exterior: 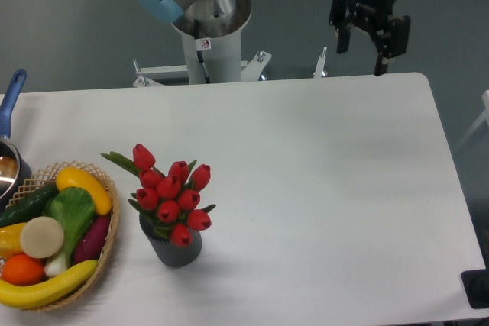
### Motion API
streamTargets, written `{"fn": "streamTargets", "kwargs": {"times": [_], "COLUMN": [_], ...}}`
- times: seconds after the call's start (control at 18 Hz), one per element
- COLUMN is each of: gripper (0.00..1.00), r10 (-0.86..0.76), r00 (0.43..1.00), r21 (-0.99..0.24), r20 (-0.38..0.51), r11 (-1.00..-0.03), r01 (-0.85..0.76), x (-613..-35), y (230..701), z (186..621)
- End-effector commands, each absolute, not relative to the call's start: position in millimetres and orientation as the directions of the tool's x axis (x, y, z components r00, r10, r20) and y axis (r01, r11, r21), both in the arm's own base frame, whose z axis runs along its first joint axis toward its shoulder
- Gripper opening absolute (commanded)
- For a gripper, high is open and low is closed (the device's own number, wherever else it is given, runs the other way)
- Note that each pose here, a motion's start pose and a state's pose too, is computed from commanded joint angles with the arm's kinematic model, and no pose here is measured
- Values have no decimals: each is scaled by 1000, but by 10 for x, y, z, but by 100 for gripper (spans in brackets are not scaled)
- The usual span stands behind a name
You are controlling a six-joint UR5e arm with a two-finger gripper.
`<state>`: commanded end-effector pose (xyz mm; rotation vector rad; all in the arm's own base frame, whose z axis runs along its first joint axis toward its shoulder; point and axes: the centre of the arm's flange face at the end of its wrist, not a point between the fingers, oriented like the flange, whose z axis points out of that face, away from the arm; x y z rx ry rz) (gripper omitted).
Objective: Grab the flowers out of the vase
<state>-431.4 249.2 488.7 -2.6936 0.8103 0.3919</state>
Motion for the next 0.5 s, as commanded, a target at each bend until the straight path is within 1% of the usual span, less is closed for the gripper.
{"fn": "streamTargets", "kwargs": {"times": [0.28,0.39,0.5], "gripper": [100,100,100], "r10": [-492,-466,-446], "r00": [802,820,839], "r21": [-208,-219,-250], "r20": [-340,-331,-311], "r11": [-792,-808,-814], "r01": [-574,-547,-525], "x": [-4284,-4263,-4228], "y": [2531,2540,2543], "z": [4887,4884,4773]}}
